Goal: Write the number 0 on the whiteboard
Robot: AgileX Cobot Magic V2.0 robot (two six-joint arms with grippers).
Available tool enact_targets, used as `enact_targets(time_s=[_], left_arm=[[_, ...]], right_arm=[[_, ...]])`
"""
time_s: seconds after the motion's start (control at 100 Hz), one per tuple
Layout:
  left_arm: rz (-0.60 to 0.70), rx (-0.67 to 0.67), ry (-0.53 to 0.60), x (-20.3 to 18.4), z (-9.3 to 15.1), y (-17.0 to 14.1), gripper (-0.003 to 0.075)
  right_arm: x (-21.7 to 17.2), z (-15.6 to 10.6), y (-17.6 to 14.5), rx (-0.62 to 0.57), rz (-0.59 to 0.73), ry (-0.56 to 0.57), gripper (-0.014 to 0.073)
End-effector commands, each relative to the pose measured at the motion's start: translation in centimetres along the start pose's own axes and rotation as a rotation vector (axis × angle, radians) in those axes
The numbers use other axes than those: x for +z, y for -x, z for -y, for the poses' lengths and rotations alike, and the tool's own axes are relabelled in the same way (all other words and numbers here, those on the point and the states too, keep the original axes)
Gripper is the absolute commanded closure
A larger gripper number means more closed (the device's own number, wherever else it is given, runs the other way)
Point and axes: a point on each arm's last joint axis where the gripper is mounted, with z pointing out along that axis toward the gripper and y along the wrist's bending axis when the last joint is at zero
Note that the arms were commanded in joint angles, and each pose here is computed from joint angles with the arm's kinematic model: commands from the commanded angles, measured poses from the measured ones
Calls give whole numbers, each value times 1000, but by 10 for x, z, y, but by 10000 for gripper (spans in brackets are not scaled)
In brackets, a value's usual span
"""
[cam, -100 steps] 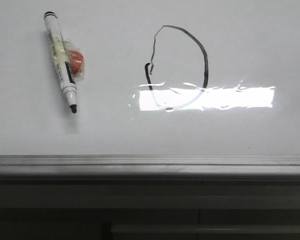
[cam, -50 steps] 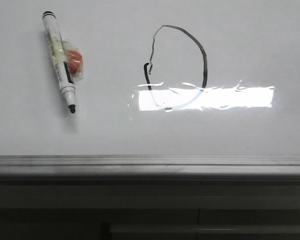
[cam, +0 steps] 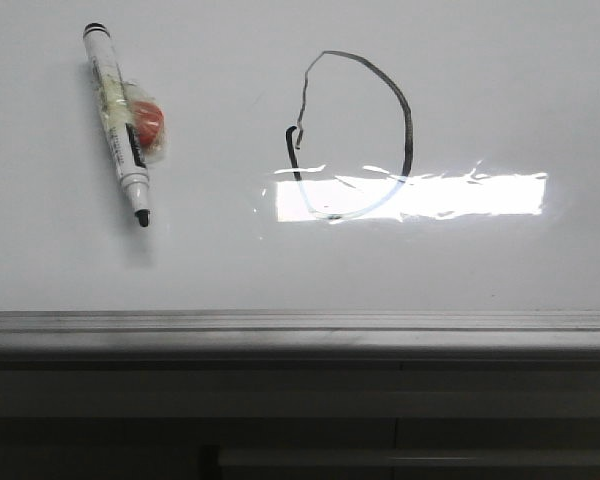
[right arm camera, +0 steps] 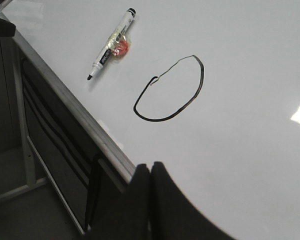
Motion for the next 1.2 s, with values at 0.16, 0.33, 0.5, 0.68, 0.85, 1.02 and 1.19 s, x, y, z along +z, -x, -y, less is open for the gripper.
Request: enact_targets(time_s=[0.16, 0.33, 0.5, 0.68, 0.85, 1.02, 1.19], left_arm=[[61, -14, -1, 1, -1, -3, 740], [61, -14, -1, 1, -1, -3, 740], [61, -14, -1, 1, -1, -3, 740], [61, -14, -1, 1, -1, -3, 740], [61, -14, -1, 1, -1, -3, 740], [61, -14, -1, 1, -1, -3, 740], [61, -14, -1, 1, -1, -3, 740]], right_arm=[[16, 3, -4, 3, 159, -145, 664], [31, 6, -39, 49, 129, -338, 665], [39, 0, -75, 137, 96, -383, 665], [40, -10, -103, 164, 29, -369, 665], [36, -14, -117, 191, -104, -369, 665], [33, -14, -116, 163, -75, -384, 665], [33, -14, -115, 162, -72, -385, 665]])
